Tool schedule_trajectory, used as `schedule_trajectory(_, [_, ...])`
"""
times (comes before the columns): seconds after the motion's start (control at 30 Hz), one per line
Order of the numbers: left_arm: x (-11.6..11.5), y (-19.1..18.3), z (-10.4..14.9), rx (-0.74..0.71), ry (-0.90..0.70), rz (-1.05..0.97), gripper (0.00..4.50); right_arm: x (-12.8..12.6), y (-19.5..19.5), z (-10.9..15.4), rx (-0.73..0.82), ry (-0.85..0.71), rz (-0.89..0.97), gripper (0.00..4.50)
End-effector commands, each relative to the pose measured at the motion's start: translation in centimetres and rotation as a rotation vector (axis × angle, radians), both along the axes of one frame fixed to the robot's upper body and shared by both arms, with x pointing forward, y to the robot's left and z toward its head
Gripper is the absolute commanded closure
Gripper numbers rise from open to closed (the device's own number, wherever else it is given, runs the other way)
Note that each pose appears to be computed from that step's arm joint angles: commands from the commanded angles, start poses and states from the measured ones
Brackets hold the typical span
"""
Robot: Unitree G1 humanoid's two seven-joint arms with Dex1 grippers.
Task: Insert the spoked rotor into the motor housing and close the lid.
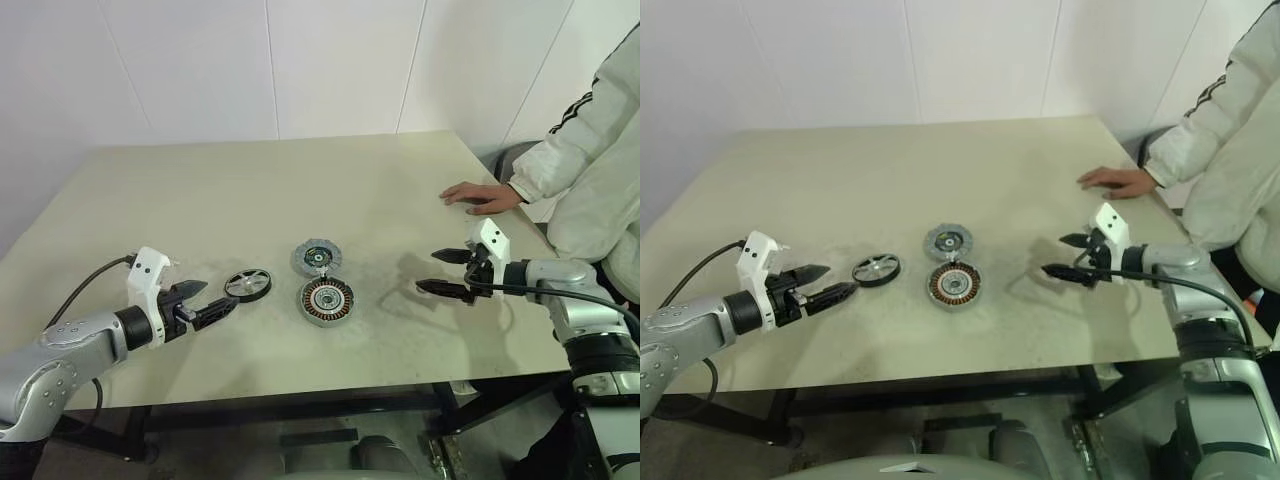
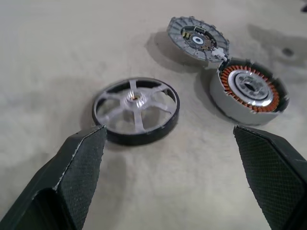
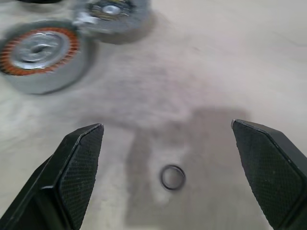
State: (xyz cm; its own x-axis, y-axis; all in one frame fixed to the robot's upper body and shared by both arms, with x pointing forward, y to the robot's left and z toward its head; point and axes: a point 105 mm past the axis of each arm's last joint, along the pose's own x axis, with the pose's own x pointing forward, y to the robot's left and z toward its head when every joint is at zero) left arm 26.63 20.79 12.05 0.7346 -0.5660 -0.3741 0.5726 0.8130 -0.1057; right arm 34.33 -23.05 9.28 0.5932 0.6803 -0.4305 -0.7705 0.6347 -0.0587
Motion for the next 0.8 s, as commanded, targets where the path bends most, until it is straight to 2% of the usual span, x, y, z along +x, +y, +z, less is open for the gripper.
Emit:
schedule_trajectory(0.03, [0.3, 0.0, 1.6, 0.088, -0.134, -0.072, 0.00, 0.4, -0.4, 0.3, 0.005, -0.069, -0.057, 0.03])
schedule_trajectory(0.17, [-0.2, -0.4, 2.0, 0.101, -0.211, -0.133, 0.00, 0.5, -0.7, -0.7, -0.026, -0.105, -0.109, 0.03])
schedule_trajectory(0.37, [-0.6, -0.7, 2.5, 0.105, -0.291, -0.174, 0.00, -0.2, -0.3, -1.7, -0.009, -0.088, -0.089, 0.03])
schedule_trajectory(0.8, [-1.4, -1.3, 1.7, 0.068, -0.254, -0.236, 0.00, 0.1, 0.2, -3.2, 0.006, -0.025, -0.083, 0.03])
